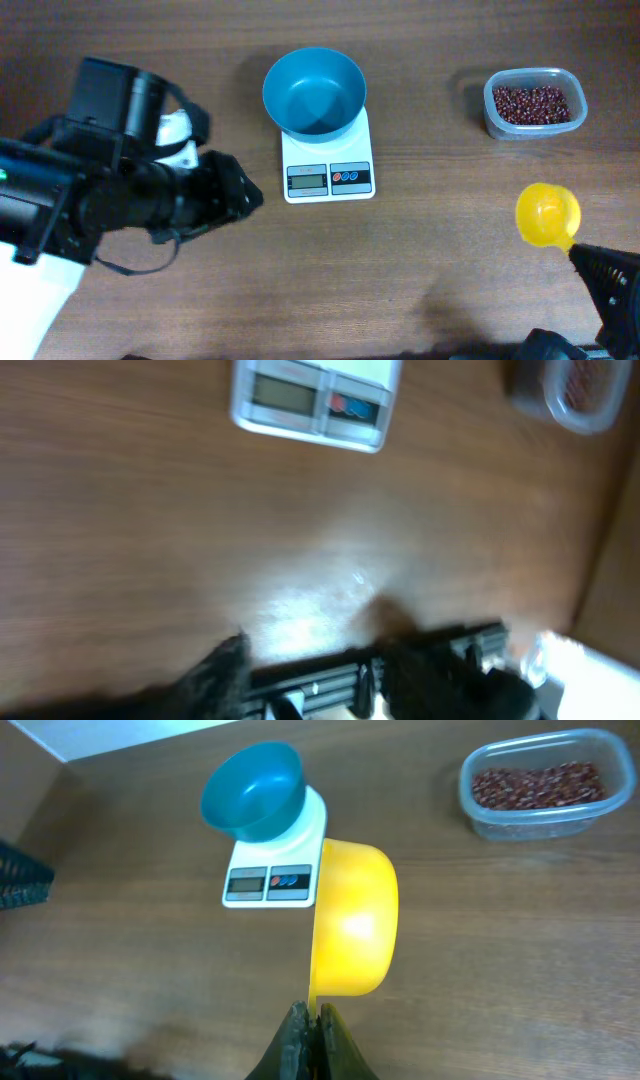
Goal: Scoop item into bowl and weigh 50g on scale
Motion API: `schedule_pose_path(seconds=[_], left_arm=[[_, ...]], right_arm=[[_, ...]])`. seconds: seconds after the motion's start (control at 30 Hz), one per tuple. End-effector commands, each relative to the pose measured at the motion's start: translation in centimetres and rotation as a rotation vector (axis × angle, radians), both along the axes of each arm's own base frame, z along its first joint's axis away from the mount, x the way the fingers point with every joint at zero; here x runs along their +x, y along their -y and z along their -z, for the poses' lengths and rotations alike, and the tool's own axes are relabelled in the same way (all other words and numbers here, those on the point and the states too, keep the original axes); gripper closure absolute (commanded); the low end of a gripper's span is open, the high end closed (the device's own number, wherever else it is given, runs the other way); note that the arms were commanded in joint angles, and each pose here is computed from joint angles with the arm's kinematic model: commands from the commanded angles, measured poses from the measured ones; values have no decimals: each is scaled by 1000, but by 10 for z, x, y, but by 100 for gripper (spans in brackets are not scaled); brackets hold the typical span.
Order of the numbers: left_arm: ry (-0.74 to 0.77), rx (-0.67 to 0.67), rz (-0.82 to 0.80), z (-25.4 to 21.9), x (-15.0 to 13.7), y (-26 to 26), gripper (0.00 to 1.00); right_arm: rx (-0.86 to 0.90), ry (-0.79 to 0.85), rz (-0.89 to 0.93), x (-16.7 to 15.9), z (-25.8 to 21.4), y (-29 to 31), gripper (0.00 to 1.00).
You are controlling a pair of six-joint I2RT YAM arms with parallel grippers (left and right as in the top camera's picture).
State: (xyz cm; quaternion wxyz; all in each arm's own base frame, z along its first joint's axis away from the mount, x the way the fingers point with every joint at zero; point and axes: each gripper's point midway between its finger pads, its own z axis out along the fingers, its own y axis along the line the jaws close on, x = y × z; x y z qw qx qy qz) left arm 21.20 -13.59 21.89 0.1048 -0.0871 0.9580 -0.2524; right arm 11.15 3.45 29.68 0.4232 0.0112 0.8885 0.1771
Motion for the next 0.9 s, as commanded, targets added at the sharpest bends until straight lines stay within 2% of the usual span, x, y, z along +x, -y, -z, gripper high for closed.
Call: schedule_pose_path(seconds=[0.0, 0.13, 0.3, 0.33, 0.37, 0.4, 0.6, 0.87], left_arm=[[92, 50, 94, -4, -2, 29, 100], [236, 214, 161, 13, 17, 70, 100], [240, 513, 238, 94, 41, 105, 100], [278, 623, 158, 107, 51, 99, 100], [293, 659, 91, 110, 56, 95, 100], [300, 667, 40, 114, 61, 95, 100], [339, 576, 23, 151, 78, 124, 100], [319, 592, -4, 182, 95, 124, 100]], right_arm=[[-36, 53, 64, 6, -7, 14, 96], [-26, 75, 134, 11, -12, 23, 96], [-34, 87, 153, 12, -13, 26, 96], [-34, 87, 153, 12, -13, 26, 96], [-34, 87, 153, 12, -13, 26, 96], [-34, 87, 153, 12, -13, 26, 96], [-44, 97, 171, 14, -14, 30, 96], [-43, 97, 172, 14, -14, 30, 96]])
